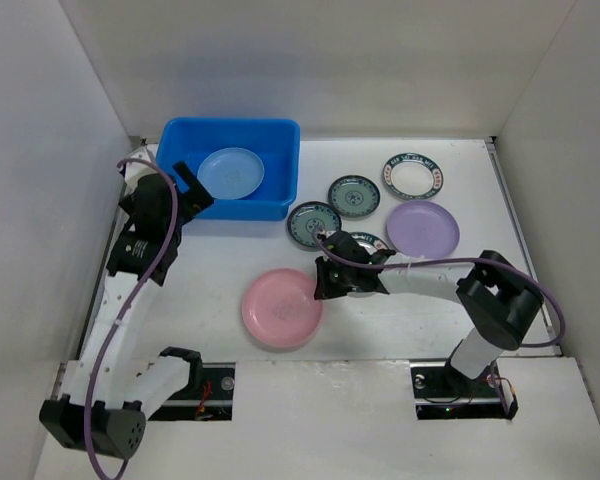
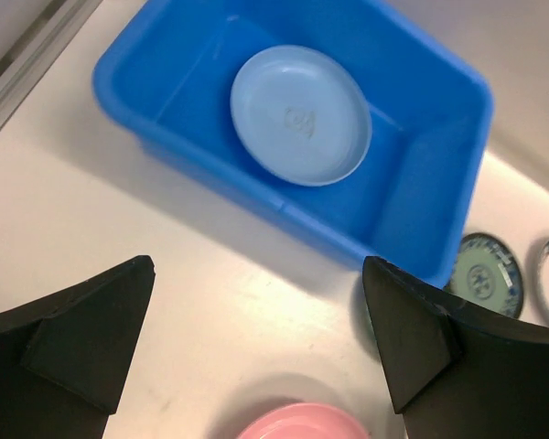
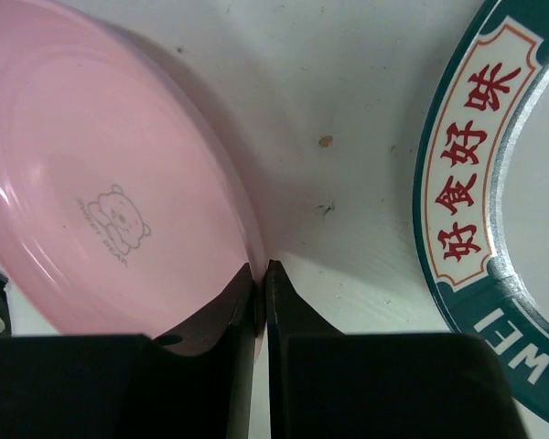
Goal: Place the plates into the plastic bin on the countertop
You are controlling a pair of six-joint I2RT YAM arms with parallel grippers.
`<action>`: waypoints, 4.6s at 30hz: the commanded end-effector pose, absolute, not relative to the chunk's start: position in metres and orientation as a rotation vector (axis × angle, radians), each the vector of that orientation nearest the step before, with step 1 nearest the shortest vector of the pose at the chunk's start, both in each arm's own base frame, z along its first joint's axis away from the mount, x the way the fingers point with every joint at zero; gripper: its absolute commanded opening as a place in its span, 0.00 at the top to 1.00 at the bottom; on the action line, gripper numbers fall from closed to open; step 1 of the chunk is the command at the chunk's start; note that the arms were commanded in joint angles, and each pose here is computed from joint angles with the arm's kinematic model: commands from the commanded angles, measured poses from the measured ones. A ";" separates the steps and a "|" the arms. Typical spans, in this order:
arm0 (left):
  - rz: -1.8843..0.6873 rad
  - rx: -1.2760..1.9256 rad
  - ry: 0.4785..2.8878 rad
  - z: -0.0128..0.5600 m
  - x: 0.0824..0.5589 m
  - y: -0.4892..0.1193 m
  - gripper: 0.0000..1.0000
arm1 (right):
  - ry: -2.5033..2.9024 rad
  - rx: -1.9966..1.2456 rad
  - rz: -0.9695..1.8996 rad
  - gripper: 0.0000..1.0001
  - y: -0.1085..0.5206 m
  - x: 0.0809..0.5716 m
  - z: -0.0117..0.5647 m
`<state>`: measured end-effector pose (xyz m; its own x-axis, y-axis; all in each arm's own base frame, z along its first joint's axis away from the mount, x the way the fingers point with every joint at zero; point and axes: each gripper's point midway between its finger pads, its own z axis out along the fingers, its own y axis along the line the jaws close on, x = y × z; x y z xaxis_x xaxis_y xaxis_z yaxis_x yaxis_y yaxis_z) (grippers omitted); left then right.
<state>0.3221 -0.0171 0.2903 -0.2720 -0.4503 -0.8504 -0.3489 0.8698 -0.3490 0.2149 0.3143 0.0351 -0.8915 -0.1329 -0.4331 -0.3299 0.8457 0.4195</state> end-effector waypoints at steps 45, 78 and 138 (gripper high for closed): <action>-0.306 -0.715 2.058 0.194 0.185 -0.027 0.00 | 1.758 -0.110 0.801 0.86 0.411 0.574 0.280; -0.386 -0.673 2.085 0.187 0.177 -0.042 0.00 | 1.627 0.054 0.552 0.26 0.302 0.500 0.344; -0.436 -0.671 2.159 0.164 0.223 -0.067 0.00 | 1.933 0.505 0.640 0.94 0.179 0.459 0.300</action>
